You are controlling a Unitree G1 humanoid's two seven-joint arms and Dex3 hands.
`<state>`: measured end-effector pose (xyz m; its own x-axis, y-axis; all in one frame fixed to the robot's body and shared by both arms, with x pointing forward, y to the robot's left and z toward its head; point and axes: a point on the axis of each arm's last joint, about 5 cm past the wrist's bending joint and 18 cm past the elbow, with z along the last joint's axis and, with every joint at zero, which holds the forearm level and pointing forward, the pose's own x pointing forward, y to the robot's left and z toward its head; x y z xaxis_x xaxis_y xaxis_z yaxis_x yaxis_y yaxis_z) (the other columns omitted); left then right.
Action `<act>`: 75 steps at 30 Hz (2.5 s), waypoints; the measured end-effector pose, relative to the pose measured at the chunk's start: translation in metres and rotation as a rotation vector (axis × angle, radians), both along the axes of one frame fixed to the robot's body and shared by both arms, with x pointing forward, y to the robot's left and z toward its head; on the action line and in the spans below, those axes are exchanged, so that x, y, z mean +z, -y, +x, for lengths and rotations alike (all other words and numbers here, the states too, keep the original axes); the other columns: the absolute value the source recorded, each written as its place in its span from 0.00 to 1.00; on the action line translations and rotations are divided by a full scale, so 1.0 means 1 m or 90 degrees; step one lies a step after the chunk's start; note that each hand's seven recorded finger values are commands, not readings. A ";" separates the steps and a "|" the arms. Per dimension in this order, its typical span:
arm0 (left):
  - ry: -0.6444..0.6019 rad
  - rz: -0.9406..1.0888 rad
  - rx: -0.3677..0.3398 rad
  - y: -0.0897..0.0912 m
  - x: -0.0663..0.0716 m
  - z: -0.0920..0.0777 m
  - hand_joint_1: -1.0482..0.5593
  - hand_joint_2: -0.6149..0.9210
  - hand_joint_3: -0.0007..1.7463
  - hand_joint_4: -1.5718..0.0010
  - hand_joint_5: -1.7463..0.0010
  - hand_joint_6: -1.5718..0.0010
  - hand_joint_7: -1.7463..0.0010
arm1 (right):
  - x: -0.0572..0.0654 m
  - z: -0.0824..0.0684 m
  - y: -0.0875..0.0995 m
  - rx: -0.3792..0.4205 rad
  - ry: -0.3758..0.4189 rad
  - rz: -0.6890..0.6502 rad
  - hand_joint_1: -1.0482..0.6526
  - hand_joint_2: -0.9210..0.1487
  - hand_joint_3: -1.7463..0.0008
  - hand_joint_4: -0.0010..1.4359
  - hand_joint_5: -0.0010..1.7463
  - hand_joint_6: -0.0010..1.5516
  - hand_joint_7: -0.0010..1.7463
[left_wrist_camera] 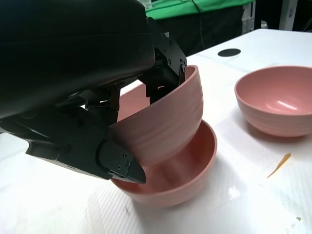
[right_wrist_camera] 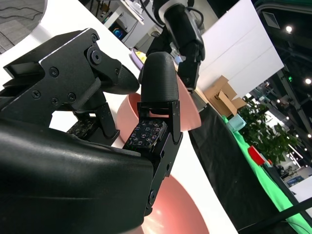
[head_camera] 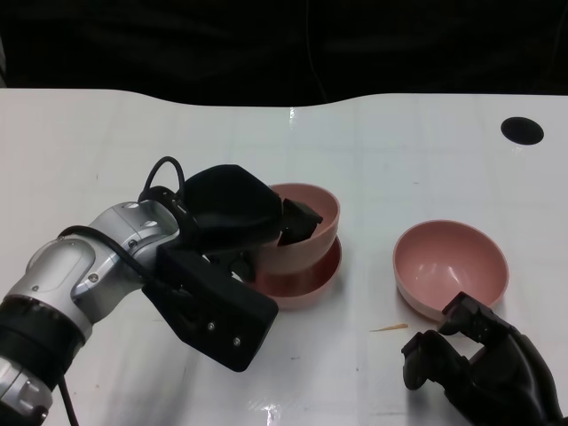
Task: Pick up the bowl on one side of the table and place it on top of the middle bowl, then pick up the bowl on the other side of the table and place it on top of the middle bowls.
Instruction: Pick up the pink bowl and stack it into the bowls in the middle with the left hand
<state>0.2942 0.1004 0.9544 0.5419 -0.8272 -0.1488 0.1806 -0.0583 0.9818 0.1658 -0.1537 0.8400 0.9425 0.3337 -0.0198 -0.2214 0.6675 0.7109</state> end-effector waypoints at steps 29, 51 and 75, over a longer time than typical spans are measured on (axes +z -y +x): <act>-0.017 0.031 -0.021 0.009 -0.009 -0.004 0.57 1.00 0.06 0.57 0.07 0.51 0.35 | 0.000 -0.001 0.000 0.011 0.003 0.005 0.58 0.40 0.39 0.66 0.92 0.64 0.68; 0.074 0.071 -0.005 0.001 -0.008 -0.004 0.02 1.00 0.36 1.00 1.00 0.81 1.00 | -0.004 -0.001 0.003 0.010 0.013 0.005 0.58 0.38 0.36 0.61 0.98 0.60 0.74; 0.059 0.052 0.059 -0.005 -0.022 -0.017 0.00 1.00 0.39 1.00 1.00 0.90 1.00 | -0.003 -0.001 0.010 0.007 -0.008 0.009 0.58 0.37 0.36 0.66 0.94 0.62 0.71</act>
